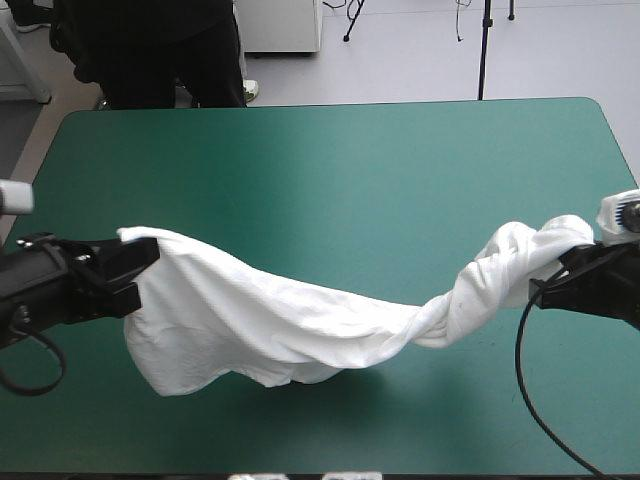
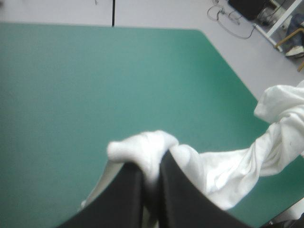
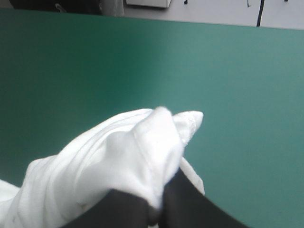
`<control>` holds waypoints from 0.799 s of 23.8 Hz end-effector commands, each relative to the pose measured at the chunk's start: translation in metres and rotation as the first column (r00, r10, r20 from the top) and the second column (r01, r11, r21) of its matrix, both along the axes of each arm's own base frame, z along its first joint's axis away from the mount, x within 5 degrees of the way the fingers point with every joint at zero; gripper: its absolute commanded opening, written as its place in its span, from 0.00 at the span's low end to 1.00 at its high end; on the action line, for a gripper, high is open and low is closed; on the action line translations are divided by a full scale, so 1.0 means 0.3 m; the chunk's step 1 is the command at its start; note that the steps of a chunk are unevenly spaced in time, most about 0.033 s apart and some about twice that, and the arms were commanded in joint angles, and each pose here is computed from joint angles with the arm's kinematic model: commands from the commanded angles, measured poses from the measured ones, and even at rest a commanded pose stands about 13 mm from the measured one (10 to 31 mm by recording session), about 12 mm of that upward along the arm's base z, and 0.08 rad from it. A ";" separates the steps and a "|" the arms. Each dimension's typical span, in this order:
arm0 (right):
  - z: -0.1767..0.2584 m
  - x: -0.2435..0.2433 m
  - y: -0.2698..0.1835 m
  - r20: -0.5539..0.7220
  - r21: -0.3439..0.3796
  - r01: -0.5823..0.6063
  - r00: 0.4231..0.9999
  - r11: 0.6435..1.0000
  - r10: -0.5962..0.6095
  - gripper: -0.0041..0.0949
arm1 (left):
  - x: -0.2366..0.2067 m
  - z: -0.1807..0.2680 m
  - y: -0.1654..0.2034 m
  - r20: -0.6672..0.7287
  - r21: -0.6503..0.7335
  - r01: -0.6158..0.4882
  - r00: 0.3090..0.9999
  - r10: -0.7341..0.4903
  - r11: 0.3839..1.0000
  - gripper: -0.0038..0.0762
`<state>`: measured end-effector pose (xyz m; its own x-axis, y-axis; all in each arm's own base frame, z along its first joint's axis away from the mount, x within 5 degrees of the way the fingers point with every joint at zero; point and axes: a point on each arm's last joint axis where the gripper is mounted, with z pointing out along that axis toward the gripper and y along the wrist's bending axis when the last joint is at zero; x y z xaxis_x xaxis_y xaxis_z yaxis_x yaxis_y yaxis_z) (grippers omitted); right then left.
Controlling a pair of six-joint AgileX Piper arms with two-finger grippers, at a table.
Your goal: Fold the cloth
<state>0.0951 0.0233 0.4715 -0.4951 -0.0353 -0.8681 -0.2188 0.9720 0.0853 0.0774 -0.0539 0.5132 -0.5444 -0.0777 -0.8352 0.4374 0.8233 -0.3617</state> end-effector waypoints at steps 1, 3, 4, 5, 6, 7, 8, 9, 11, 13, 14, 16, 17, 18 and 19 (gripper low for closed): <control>-0.063 0.107 0.016 -0.010 0.015 0.000 1.000 1.000 0.000 0.02 | 0.109 -0.130 -0.018 -0.178 0.053 -0.012 0.984 0.022 0.999 0.04; -0.129 0.195 0.023 -0.082 0.001 0.009 0.997 1.000 -0.009 0.02 | 0.205 -0.206 -0.023 -0.237 0.106 -0.050 0.969 0.074 0.993 0.04; -0.151 0.230 0.025 -0.108 -0.011 0.014 0.994 1.000 -0.015 0.02 | 0.243 -0.233 -0.027 -0.253 0.122 -0.059 0.963 0.088 0.991 0.04; -0.171 0.268 0.027 -0.132 -0.021 0.018 0.991 1.000 -0.021 0.02 | 0.288 -0.256 -0.027 -0.250 0.145 -0.082 0.961 0.117 0.986 0.04; -0.191 0.309 0.029 -0.149 -0.035 0.024 0.988 0.999 -0.029 0.02 | 0.331 -0.277 -0.028 -0.250 0.166 -0.100 0.958 0.140 0.981 0.04; -0.228 0.382 0.031 -0.174 -0.059 0.032 0.984 0.998 -0.042 0.02 | 0.419 -0.319 -0.033 -0.250 0.213 -0.121 0.953 0.174 0.970 0.04; -0.252 0.424 0.032 -0.186 -0.076 0.036 0.981 0.996 -0.050 0.02 | 0.464 -0.340 -0.036 -0.240 0.236 -0.127 0.953 0.185 0.963 0.04; -0.299 0.500 0.036 -0.205 -0.099 0.040 0.977 0.994 -0.060 0.02 | 0.547 -0.385 -0.043 -0.229 0.275 -0.142 0.951 0.208 0.951 0.04; -0.382 0.601 0.044 -0.251 -0.122 0.039 0.965 0.992 -0.069 0.02 | 0.660 -0.463 -0.059 -0.235 0.303 -0.153 0.945 0.230 0.941 0.04; -0.437 0.660 0.051 -0.282 -0.128 0.036 0.957 0.991 -0.071 0.02 | 0.723 -0.518 -0.069 -0.246 0.316 -0.157 0.939 0.240 0.936 0.04; -0.459 0.684 0.054 -0.300 -0.131 0.034 0.951 0.991 -0.072 0.02 | 0.750 -0.543 -0.074 -0.253 0.319 -0.157 0.936 0.244 0.935 0.04; -0.498 0.726 0.059 -0.312 -0.133 0.034 0.947 0.991 -0.074 0.02 | 0.791 -0.582 -0.082 -0.257 0.323 -0.161 0.934 0.250 0.933 0.04; -0.510 0.742 0.061 -0.314 -0.133 0.034 0.947 0.991 -0.075 0.02 | 0.810 -0.600 -0.085 -0.255 0.322 -0.164 0.933 0.253 0.932 0.04; -0.521 0.760 0.063 -0.317 -0.134 0.034 0.945 0.990 -0.075 0.02 | 0.824 -0.612 -0.088 -0.253 0.322 -0.167 0.933 0.255 0.932 0.04; -0.534 0.776 0.064 -0.320 -0.134 0.034 0.944 0.990 -0.076 0.02 | 0.840 -0.623 -0.091 -0.253 0.322 -0.169 0.933 0.256 0.932 0.04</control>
<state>0.3157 0.0408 0.2950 -0.8256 -0.0928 -0.5566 -0.1346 0.9903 0.0345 0.3194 -0.0792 0.3114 -0.8317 0.0332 -0.5542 0.1479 0.9754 -0.1634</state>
